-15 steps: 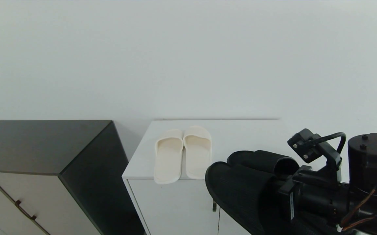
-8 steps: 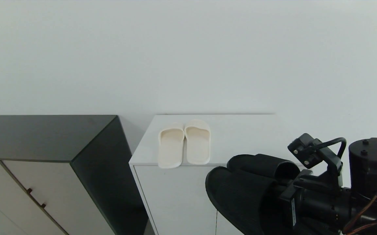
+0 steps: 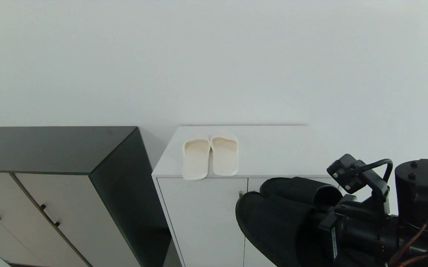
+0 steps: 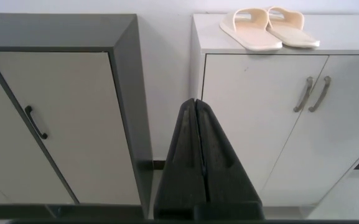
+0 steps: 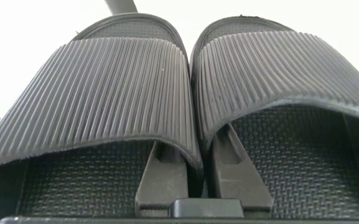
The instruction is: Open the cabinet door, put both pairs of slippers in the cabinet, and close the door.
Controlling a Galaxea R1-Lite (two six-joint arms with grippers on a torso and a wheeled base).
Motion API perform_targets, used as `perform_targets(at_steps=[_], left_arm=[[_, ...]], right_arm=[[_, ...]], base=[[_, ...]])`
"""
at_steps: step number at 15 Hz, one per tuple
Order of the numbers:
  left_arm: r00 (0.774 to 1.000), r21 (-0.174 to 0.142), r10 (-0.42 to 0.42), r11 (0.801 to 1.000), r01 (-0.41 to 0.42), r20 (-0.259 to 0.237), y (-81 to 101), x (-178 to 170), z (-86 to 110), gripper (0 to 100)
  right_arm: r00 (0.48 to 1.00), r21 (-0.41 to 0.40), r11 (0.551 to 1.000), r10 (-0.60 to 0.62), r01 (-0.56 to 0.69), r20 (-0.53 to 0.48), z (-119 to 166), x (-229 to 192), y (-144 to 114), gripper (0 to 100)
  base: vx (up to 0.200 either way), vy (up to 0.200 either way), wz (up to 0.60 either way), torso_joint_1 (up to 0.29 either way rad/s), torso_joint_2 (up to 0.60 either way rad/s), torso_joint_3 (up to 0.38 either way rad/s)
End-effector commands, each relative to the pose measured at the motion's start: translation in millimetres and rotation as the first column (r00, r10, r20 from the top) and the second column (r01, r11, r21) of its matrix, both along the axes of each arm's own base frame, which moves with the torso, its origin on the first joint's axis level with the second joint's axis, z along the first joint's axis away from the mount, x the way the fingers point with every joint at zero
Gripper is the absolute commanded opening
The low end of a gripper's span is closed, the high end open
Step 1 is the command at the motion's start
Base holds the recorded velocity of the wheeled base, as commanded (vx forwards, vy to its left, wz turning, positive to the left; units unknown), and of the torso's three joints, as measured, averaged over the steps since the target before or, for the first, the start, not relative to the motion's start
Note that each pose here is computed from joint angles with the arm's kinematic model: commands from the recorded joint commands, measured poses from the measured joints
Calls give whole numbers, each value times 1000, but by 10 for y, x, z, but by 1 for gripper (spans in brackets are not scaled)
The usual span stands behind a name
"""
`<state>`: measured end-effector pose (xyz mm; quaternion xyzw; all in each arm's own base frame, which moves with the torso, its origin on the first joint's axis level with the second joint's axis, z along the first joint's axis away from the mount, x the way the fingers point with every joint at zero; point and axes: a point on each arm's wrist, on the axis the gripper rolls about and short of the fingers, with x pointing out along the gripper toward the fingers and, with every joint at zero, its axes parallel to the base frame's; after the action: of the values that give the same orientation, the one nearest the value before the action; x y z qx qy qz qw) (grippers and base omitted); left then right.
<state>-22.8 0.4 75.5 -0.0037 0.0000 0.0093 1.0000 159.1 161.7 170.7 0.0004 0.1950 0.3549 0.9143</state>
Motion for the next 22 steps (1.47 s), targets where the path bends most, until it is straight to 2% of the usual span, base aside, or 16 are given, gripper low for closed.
perform_targets(at_steps=[1,9,19,20,22], left_arm=[[1000,0,0,1000,0,0,0,0,0,0],[1000,-9,1,1000,-1,0,0,0,0,0],[1000,-5,0,1000,0,0,0,0,0,0],[1000,-6,1,1000,-1,0,0,0,0,100],[1000,-8,0,1000,0,2,0,0,2,100]], right_arm=[[1000,-7,1000,0,0,-7,-21,8,8,0],[1000,-23,1000,0,0,-23,-85,28,28,0],[1000,-28,1000,13,-14,-27,-103,-20,24,0],[1000,-28,999,15,-16,-27,-103,-22,27,0],[999,-29,999,15,-16,-28,-108,-27,22,0]], base=[[0,0,0,0,0,0],[0,0,0,-5,6,5],[0,0,0,-200,470,266],[0,0,0,-227,544,325],[0,0,0,-210,532,315]])
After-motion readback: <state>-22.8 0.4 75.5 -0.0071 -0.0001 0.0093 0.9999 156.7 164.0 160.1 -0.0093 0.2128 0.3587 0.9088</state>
